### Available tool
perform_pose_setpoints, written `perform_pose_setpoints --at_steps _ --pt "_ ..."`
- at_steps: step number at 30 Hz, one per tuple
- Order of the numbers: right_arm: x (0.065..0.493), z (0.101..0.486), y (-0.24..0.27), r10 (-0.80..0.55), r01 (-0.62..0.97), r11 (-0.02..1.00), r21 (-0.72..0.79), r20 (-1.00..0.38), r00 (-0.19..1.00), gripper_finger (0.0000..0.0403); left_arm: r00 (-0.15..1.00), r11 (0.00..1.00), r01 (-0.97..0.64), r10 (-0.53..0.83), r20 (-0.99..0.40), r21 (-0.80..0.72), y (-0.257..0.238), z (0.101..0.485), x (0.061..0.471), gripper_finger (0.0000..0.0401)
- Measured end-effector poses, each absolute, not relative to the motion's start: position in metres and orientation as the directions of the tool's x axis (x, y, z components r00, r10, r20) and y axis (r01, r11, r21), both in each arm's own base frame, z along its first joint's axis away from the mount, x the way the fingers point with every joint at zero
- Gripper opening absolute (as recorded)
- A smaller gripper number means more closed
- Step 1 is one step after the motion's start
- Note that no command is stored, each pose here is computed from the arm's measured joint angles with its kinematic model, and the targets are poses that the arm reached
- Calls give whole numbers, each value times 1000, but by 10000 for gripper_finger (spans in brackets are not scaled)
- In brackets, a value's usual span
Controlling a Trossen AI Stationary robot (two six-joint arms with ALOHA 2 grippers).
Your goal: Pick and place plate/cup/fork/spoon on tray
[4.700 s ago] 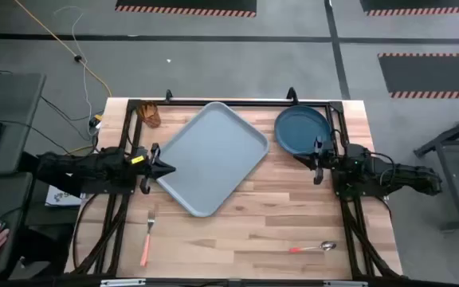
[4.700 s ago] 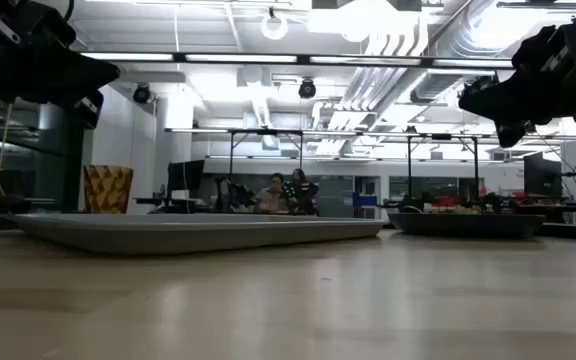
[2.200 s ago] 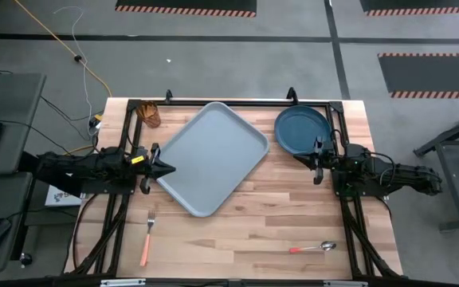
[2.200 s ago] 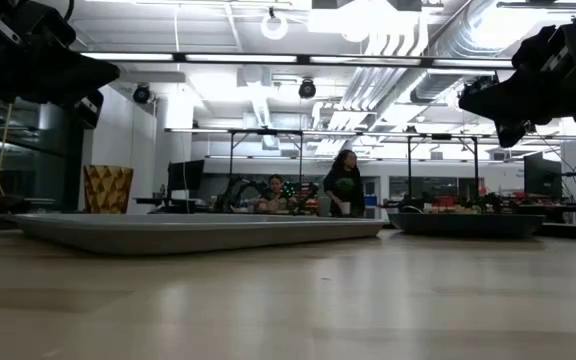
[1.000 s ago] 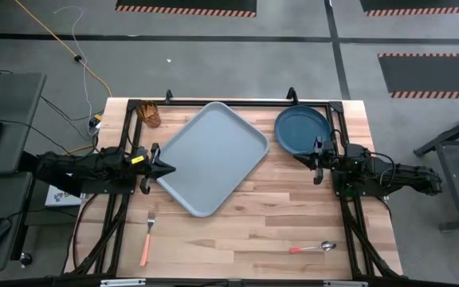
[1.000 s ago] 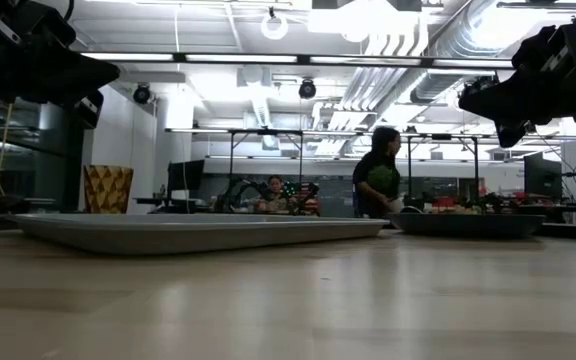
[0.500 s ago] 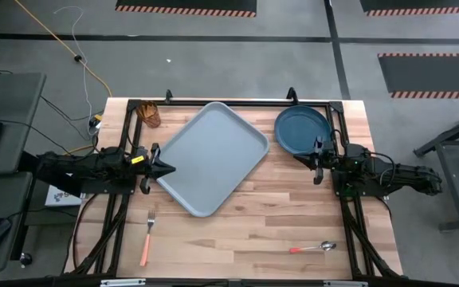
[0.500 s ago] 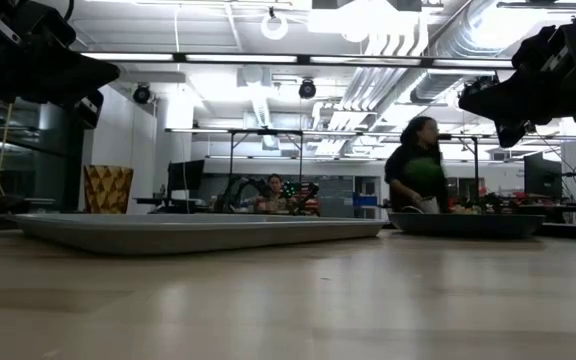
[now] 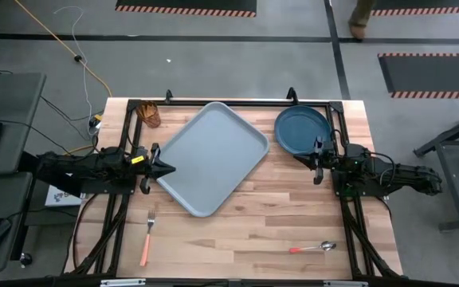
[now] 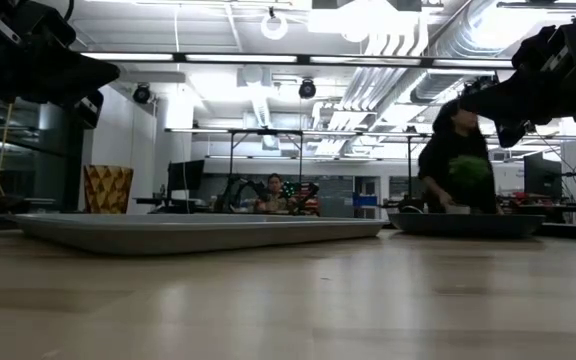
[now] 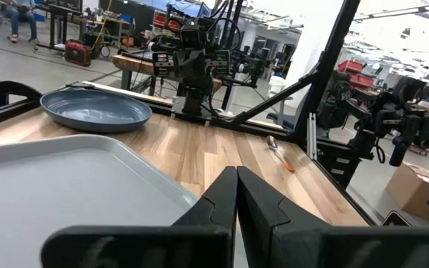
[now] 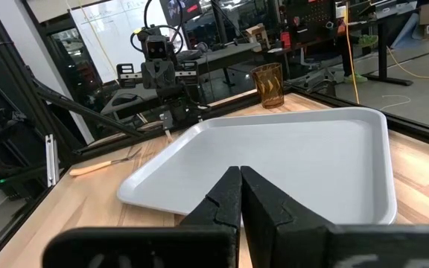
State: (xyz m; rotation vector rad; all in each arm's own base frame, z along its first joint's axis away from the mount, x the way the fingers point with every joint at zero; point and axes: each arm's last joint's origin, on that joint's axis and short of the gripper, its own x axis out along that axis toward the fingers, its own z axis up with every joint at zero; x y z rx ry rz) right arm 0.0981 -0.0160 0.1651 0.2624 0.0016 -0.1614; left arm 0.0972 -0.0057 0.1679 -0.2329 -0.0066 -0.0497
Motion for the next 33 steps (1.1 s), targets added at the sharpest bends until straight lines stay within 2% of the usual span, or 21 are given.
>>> perform_pose_setpoints --at_steps 7,12,21,25,29,33 --pt "98 165 -16 -158 159 953 258 -23 987 0 999 972 50 -48 13 -230 -6 168 97 1" --pt "98 165 -16 -159 159 953 258 -22 987 0 997 994 -68 72 42 -87 -2 171 97 1" --pt "98 165 -16 -158 159 953 258 -22 987 0 992 993 -90 96 85 -73 -1 175 97 1" --pt "98 165 -16 -159 159 953 258 -23 987 0 951 972 -216 231 205 -91 3 189 97 4" --pt "98 165 -16 -159 159 953 258 -23 987 0 880 882 -471 471 63 -14 13 201 105 40" --pt "98 165 -16 -159 159 953 258 -22 987 0 705 719 -680 695 -142 143 31 236 116 108"
